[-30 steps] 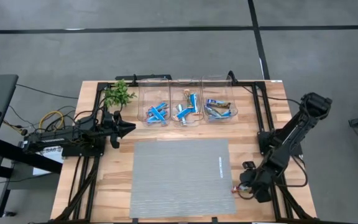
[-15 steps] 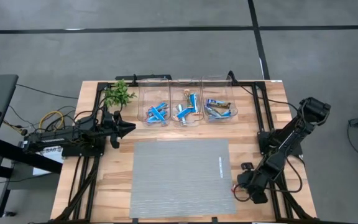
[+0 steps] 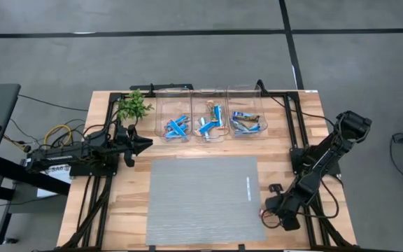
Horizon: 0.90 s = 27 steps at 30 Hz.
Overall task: Pick and place Granola Bars by type
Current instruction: Put the red granola bar into the left transparent bin
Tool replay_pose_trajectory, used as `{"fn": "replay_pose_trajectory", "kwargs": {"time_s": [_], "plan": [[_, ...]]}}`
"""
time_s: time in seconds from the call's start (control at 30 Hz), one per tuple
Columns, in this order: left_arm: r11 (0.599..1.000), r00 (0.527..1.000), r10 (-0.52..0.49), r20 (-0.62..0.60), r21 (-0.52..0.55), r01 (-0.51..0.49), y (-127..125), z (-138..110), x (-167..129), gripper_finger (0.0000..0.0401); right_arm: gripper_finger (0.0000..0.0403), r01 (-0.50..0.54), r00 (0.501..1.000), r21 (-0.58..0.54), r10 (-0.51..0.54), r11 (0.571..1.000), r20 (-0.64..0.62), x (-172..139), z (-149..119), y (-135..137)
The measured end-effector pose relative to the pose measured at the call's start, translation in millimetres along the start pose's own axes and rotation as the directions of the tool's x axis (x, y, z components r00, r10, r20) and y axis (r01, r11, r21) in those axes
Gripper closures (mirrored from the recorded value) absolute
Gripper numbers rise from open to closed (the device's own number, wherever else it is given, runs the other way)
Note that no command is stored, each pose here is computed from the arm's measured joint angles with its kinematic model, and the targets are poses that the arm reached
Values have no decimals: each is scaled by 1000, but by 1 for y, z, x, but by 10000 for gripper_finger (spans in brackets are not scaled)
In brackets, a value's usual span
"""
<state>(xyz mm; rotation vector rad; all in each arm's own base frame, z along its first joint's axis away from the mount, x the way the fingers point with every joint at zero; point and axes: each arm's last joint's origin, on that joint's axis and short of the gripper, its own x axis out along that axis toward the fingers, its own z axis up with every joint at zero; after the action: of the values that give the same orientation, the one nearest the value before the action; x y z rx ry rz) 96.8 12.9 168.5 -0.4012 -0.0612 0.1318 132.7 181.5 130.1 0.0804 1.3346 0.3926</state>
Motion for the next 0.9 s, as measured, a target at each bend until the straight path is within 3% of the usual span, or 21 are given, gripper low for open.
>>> {"fn": "replay_pose_trajectory", "kwargs": {"time_s": [0.27,0.6,0.9], "plan": [[1000,1000,0,0,0,0,0,0,0,338,342,-122,978,-82,133,989,158,-4,19,11],[1000,1000,0,0,0,0,0,0,0,338,342,-88,955,-87,109,992,277,-9,48,-16],[1000,1000,0,0,0,0,0,0,0,338,342,-111,802,-11,96,994,590,-33,100,-56]]}}
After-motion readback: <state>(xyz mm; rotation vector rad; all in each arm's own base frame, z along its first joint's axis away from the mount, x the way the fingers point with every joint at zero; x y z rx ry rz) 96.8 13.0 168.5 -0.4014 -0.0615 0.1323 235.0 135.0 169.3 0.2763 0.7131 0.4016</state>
